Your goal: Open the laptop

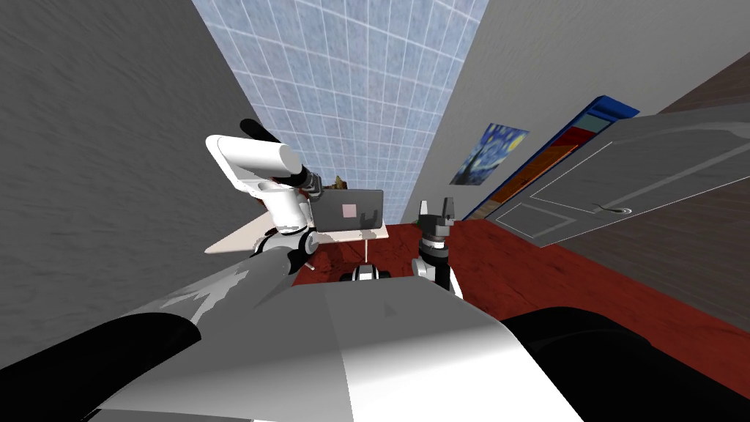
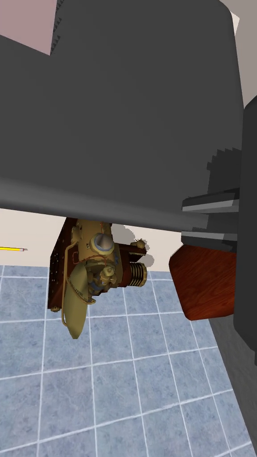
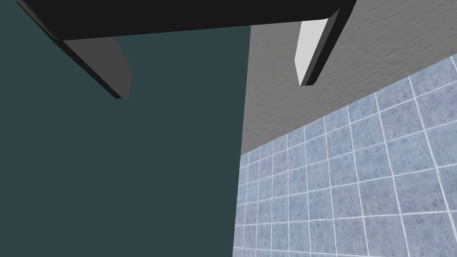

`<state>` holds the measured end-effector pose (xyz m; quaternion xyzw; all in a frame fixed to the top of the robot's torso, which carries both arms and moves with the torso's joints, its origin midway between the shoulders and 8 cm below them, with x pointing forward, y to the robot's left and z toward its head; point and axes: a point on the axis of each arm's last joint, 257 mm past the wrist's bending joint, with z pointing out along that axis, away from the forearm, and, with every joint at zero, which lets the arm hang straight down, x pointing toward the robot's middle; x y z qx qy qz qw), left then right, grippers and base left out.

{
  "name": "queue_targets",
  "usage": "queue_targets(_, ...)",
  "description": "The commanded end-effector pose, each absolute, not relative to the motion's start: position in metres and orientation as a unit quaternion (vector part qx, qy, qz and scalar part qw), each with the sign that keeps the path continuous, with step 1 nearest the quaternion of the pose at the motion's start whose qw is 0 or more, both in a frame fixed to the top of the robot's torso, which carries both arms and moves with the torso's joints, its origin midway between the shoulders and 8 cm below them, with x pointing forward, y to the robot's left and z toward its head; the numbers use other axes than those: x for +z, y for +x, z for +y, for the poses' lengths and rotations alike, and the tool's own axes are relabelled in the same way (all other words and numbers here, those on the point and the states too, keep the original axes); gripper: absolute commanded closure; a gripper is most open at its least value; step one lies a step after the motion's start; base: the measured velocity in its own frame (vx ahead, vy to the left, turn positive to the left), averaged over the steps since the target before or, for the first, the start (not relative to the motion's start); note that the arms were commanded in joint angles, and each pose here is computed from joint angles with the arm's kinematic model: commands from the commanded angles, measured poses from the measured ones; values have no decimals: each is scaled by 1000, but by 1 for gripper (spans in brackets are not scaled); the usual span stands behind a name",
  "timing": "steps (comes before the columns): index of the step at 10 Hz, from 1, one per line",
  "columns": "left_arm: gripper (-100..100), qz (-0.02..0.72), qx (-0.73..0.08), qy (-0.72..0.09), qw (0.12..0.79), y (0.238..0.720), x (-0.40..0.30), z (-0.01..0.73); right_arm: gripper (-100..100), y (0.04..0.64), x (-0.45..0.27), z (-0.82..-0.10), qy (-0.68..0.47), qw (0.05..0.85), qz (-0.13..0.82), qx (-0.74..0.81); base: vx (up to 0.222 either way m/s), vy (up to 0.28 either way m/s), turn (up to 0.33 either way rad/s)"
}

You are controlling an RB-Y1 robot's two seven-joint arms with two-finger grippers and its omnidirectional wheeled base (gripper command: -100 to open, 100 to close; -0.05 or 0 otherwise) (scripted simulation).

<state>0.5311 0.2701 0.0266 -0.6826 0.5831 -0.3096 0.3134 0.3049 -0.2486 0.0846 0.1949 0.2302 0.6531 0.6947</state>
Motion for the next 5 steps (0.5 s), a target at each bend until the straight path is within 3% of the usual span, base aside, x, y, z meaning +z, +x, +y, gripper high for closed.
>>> queue_targets(1,100,587,-292,-694,298,536,14,275,0,305,85,-249,195,695,230,653,11,7,-5)
queue_targets(5,100,582,-272,-711,286,545,13,288,0,305,85,-249,195,695,230,653,6,8,-59)
